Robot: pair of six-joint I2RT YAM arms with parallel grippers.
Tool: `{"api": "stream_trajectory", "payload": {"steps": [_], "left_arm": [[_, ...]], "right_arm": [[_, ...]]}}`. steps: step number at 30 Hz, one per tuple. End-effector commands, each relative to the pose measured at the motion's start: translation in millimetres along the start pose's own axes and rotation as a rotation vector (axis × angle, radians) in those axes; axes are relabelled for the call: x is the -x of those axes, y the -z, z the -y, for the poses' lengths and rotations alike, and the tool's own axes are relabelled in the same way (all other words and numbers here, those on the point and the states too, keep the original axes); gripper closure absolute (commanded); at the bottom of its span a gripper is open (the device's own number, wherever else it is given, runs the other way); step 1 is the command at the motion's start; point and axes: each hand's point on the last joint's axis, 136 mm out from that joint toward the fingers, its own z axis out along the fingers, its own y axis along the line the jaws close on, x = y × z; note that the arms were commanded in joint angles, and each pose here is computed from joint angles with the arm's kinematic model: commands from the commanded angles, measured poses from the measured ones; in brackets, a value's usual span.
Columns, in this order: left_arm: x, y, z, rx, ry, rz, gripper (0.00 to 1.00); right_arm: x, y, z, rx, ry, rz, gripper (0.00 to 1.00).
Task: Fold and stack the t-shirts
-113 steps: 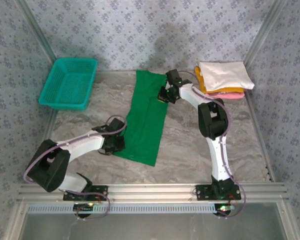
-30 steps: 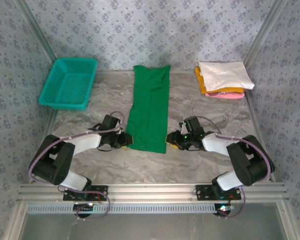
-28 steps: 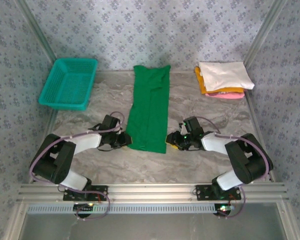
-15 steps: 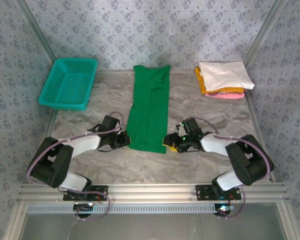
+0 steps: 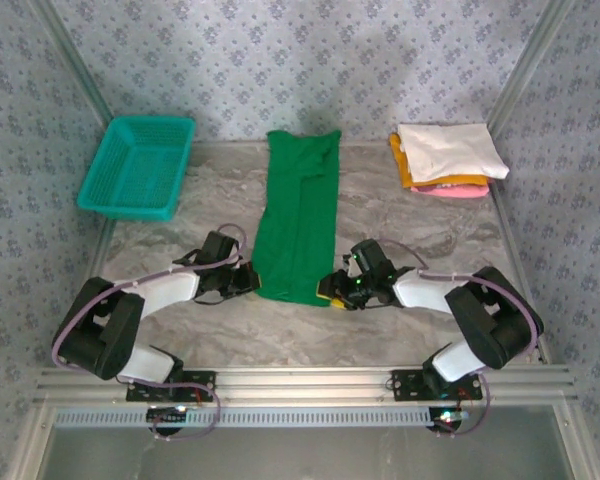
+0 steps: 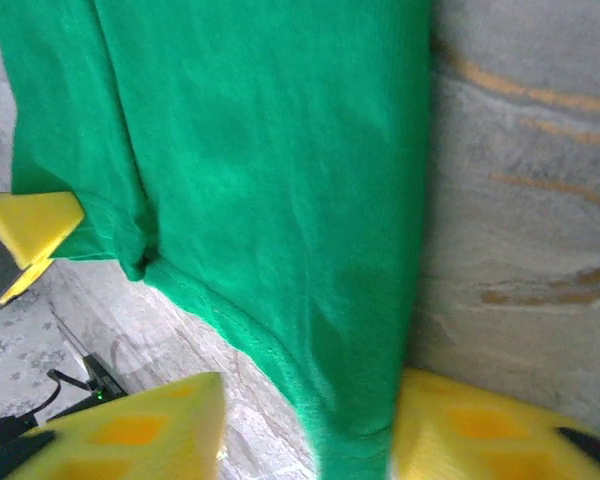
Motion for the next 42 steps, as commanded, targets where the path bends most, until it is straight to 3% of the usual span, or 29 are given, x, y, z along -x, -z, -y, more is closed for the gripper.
{"api": "stream_trajectory", "payload": {"steps": [1, 6, 10, 19, 24, 29, 34, 42], "left_arm": [[0, 3, 1, 0.003, -0.019, 0.015, 1.00], [1, 6, 3, -0.006, -0.008, 0.027, 1.00], [3, 18, 12, -0.022, -0.007, 0.044, 1.00], [-19, 30, 18, 0.009, -0.011, 0.041, 1.00], [-56, 21, 12, 0.027, 0.013, -0.013, 1.00], [-84, 37, 7, 0.061, 0.034, -0.017, 1.00], [-58, 63, 11, 0.035, 0.043, 0.121, 1.00], [9, 67, 52, 0.002, -0.052, 0.092, 1.00]], "right_arm": [[-6, -2, 10, -0.038, -0.067, 0.008, 0.71], [1, 7, 4, -0.038, -0.052, 0.043, 0.93], [12, 24, -20, -0.006, 0.003, 0.069, 0.99], [10, 37, -22, -0.002, 0.026, 0.061, 1.00], [-22, 30, 1, -0.017, -0.012, -0.003, 1.00], [-48, 42, 7, -0.036, 0.000, -0.008, 1.00], [-24, 65, -10, 0.001, 0.021, 0.084, 1.00], [36, 64, -50, 0.017, 0.088, 0.084, 1.00]]}}
